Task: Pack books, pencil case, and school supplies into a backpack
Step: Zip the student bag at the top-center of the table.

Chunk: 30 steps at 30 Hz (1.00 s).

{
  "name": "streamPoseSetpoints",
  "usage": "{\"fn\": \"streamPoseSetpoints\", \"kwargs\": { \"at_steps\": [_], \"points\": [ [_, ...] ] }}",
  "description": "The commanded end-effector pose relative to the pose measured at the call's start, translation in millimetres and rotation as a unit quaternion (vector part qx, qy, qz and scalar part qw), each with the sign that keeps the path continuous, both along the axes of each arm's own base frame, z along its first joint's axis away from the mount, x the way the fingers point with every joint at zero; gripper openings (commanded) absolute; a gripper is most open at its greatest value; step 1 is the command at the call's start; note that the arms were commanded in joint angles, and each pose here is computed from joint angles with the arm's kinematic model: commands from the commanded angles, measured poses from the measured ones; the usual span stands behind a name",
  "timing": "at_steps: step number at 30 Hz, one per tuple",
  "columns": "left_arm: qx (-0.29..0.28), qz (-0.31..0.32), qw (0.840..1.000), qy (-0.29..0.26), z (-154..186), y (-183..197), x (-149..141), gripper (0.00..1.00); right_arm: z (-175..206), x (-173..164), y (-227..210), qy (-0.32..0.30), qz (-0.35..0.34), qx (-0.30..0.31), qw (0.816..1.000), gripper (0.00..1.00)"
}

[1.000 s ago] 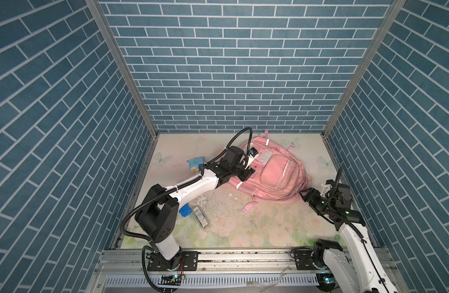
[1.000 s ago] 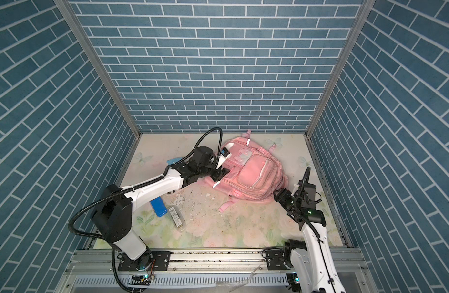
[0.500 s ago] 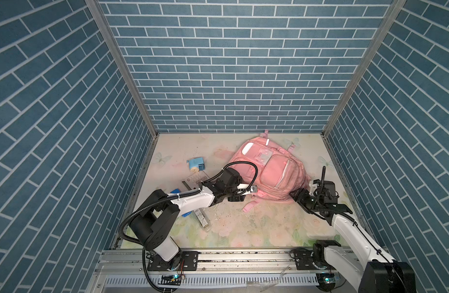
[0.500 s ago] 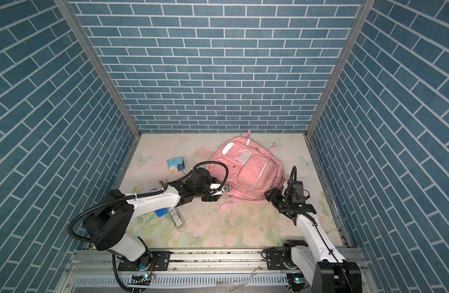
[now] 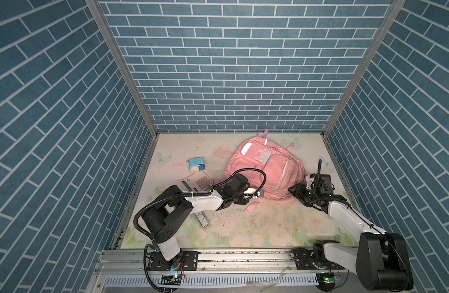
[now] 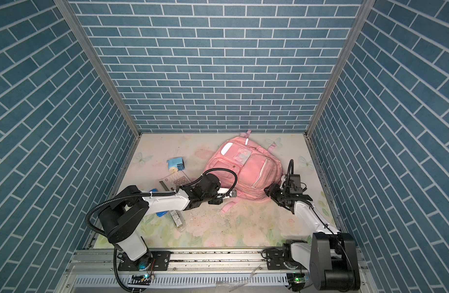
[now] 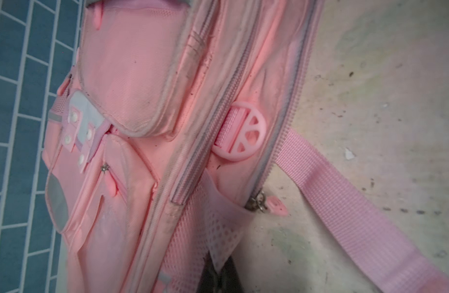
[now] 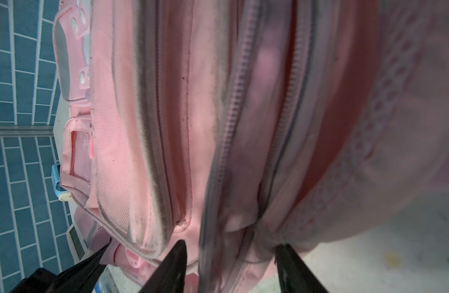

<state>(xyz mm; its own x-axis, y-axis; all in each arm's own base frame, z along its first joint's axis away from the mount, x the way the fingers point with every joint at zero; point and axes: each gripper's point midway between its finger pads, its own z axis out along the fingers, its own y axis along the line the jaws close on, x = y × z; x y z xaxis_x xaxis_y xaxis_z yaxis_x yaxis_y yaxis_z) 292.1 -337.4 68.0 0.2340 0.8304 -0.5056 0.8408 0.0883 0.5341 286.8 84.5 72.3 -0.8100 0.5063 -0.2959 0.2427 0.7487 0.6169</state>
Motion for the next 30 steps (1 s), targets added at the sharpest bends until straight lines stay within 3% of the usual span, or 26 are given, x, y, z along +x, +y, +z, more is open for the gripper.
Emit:
{"fn": "streamPoseSetpoints", "kwargs": {
  "at_steps": [1, 6, 10, 14, 17, 19, 22, 30],
  "points": [
    [-0.057, 0.023, 0.997, 0.051, 26, -16, -12, 0.0, 30, 32, 2, -0.079, 0.035, -0.016, 0.996, 0.56],
    [-0.13, 0.06, 0.981, 0.133, 48, -31, -22, 0.0, 60, 57, -8, -0.126, 0.065, -0.059, 0.988, 0.56],
    [-0.192, 0.088, 0.957, 0.198, 70, -46, -21, 0.0, 100, 58, -20, -0.2, 0.076, -0.126, 0.969, 0.57],
    [-0.225, 0.096, 0.94, 0.239, 87, -61, -21, 0.0, 130, 37, -27, -0.284, 0.077, -0.185, 0.938, 0.57],
    [-0.247, 0.095, 0.929, 0.258, 101, -68, -20, 0.0, 143, 13, -8, -0.366, 0.107, -0.195, 0.903, 0.52],
    [-0.26, 0.086, 0.924, 0.268, 114, -72, -21, 0.0, 143, -3, 11, -0.415, 0.129, -0.189, 0.88, 0.49],
    [-0.275, 0.073, 0.92, 0.269, 132, -78, -22, 0.0, 134, -22, 37, -0.454, 0.147, -0.177, 0.861, 0.47],
    [-0.273, 0.062, 0.919, 0.279, 143, -86, -20, 0.0, 103, -45, 95, -0.478, 0.216, -0.243, 0.816, 0.47]
  ]
}}
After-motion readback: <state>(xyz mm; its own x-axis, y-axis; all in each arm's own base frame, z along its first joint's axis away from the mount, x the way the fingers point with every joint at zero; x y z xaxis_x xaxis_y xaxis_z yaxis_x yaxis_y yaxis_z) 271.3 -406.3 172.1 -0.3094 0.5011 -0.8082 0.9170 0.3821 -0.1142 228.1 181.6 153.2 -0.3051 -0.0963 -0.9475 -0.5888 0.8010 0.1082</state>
